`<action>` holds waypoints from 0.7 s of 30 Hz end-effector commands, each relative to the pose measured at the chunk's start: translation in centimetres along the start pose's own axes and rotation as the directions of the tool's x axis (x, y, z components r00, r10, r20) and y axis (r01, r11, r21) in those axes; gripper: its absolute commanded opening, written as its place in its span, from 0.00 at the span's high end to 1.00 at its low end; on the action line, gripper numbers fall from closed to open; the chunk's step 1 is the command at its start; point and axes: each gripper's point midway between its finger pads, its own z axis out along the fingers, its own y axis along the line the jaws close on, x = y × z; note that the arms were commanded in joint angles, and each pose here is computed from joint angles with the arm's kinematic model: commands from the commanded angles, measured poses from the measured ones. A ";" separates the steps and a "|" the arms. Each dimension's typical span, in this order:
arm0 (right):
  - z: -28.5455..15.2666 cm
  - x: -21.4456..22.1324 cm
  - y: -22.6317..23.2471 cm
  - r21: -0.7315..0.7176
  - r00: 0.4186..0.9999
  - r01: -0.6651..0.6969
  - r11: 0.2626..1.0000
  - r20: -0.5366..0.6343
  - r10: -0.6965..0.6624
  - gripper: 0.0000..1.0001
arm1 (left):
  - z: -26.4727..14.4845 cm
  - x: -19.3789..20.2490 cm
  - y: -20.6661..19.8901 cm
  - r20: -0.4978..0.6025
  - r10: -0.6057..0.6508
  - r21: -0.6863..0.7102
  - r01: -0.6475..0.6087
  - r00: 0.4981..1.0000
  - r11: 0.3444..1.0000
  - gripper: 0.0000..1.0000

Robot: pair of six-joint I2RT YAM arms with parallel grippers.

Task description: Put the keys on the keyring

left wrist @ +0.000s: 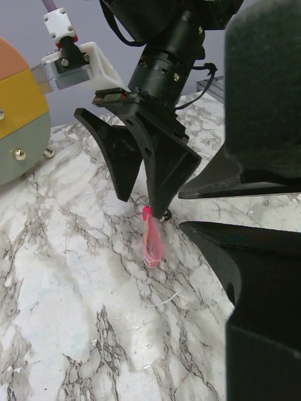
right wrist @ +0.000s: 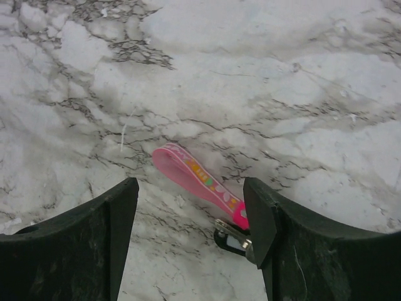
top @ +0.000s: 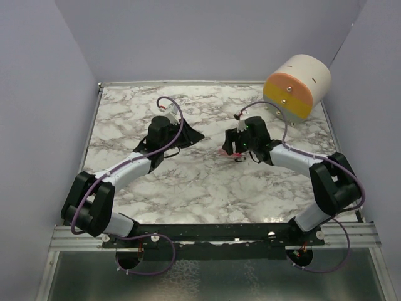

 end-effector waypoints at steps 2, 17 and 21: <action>1.9 0.8 2.5 -0.027 0.982 0.174 0.984 -0.069 -0.175 0.29 | 0.1 -0.9 -0.2 0.021 0.035 -0.001 -0.035 0.999 0.999 0.76; 4.9 2.8 2.7 0.071 0.944 0.311 0.948 -0.139 -0.299 0.29 | -1.5 -1.9 1.3 0.040 0.020 -0.011 -0.020 0.999 1.000 0.76; 5.4 3.3 2.3 0.092 0.938 0.323 0.942 -0.161 -0.306 0.32 | -1.8 -2.2 1.7 0.046 0.015 -0.012 -0.014 0.999 1.000 0.75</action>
